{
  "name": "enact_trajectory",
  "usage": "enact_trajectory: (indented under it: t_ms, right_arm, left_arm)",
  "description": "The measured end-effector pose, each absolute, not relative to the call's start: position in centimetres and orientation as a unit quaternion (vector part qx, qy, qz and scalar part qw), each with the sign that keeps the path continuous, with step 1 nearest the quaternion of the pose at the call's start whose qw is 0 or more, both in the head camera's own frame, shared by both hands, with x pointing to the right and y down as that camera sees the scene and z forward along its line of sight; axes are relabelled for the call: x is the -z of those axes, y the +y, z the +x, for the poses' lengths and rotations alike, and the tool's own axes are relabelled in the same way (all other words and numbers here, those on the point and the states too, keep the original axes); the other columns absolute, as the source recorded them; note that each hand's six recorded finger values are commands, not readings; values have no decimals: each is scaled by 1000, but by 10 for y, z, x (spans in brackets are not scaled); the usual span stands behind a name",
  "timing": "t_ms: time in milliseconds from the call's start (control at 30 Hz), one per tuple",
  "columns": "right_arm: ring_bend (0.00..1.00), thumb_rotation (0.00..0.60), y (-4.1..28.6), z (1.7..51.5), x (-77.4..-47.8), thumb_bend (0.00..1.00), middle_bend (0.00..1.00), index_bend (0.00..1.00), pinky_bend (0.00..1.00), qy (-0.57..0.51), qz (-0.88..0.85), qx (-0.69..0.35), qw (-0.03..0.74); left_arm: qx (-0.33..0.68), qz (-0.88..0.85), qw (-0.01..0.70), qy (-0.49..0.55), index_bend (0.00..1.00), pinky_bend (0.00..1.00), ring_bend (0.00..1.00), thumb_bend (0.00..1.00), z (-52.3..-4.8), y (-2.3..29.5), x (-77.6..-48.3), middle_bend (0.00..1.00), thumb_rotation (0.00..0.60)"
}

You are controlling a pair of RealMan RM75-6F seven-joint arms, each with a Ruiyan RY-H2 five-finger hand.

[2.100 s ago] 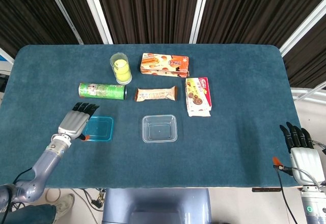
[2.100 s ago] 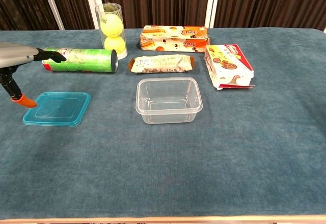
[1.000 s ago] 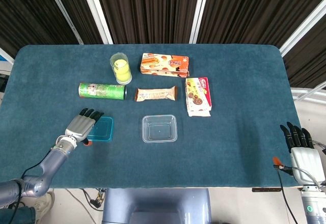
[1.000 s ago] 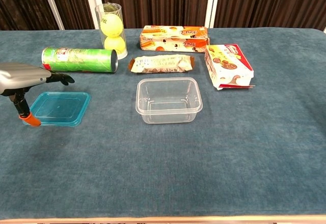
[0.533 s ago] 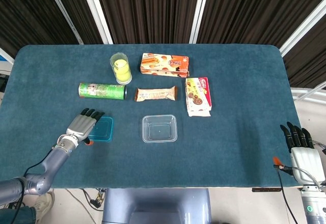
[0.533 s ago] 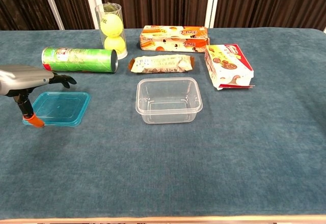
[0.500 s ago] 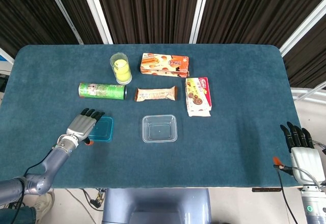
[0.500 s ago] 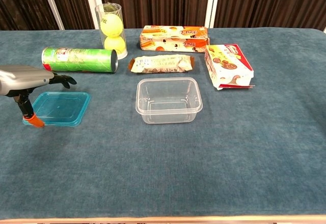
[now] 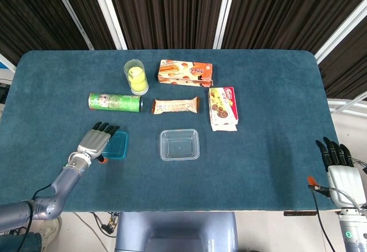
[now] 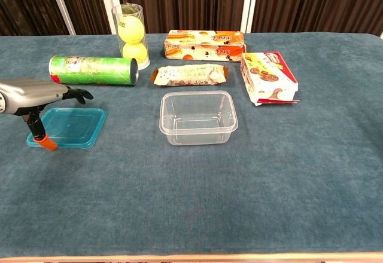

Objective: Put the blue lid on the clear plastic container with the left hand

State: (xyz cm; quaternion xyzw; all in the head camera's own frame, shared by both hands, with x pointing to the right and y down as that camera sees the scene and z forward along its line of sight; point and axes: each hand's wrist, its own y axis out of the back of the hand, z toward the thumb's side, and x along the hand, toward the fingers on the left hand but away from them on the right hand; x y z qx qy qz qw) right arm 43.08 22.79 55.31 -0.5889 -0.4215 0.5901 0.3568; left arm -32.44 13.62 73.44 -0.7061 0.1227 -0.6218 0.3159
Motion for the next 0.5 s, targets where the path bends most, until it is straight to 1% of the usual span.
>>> enact_trajectory:
  t_ms: [500]
  right_arm:
    - [4,600,228,431,-553,292,0,62,0,-422,-587,-592,357]
  left_arm:
    - [628,-703,316,108,10,23,0,106,-326,139,-740,146,600]
